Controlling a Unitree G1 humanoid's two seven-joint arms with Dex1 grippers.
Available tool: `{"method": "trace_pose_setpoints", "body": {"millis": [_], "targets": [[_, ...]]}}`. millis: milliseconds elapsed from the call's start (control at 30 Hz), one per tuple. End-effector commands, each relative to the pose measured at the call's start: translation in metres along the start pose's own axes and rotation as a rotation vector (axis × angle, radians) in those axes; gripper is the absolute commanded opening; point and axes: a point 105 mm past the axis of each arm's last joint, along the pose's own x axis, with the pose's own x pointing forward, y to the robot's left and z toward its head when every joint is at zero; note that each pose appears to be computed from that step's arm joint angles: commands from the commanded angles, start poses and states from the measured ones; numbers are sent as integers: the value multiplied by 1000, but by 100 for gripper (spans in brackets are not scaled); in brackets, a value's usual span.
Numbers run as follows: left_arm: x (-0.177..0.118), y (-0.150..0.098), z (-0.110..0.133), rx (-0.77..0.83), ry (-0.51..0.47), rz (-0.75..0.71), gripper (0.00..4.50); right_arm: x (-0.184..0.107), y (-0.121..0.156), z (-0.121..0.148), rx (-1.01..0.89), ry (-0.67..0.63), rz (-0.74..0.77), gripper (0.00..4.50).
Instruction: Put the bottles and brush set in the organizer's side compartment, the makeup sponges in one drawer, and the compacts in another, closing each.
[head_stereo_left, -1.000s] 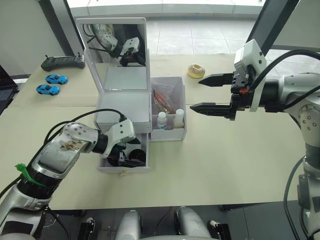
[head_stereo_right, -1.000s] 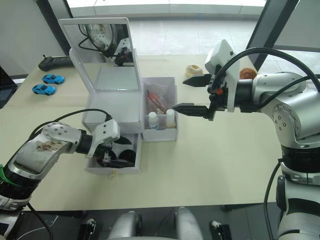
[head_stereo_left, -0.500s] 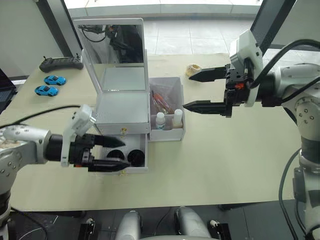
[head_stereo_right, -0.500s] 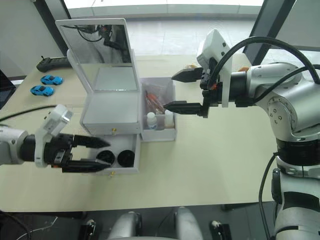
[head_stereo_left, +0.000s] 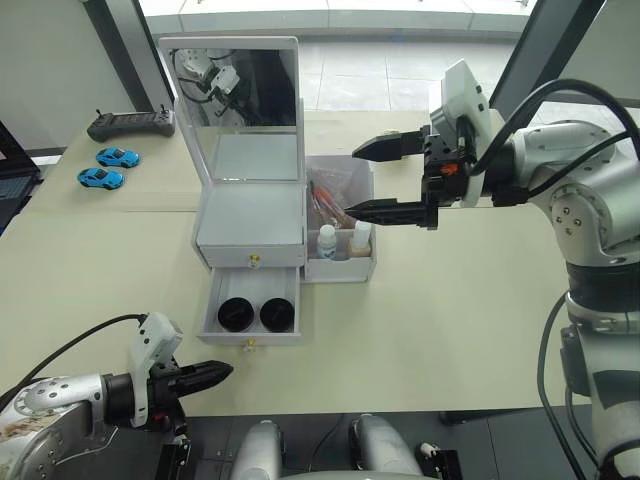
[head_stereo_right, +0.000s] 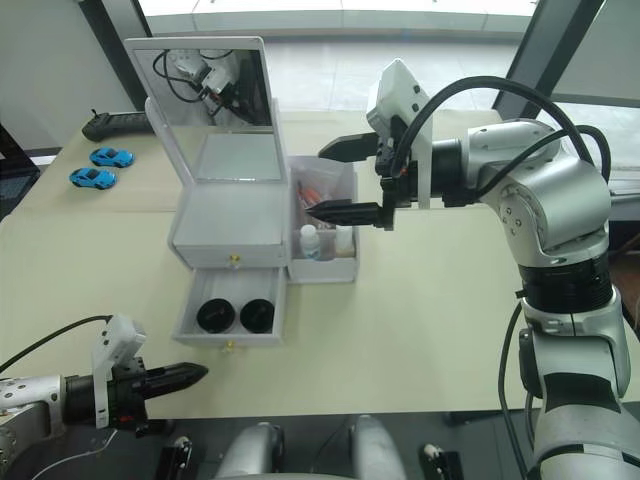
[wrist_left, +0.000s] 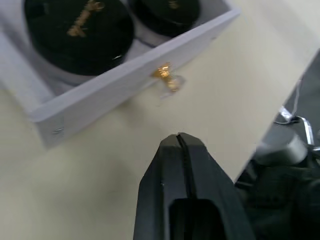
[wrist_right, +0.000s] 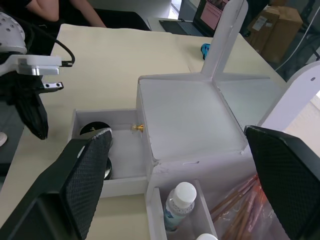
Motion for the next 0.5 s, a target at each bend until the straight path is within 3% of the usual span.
{"method": "trace_pose_setpoints", "body": {"millis": [33,267,400,500], "targets": [[8,12,13,52,-80,52,1,-4,-1,16,-64,-29,-18,450],[26,24,38,91,-186,78,1,-12,1,13,-59,-2,-48,450],[28,53,47,169,-183,172,1,-22,-6,13,-69,16,-107,450],[34,59,57,188,-214,157,1,-27,-8,13,-72,24,-127,450]]}}
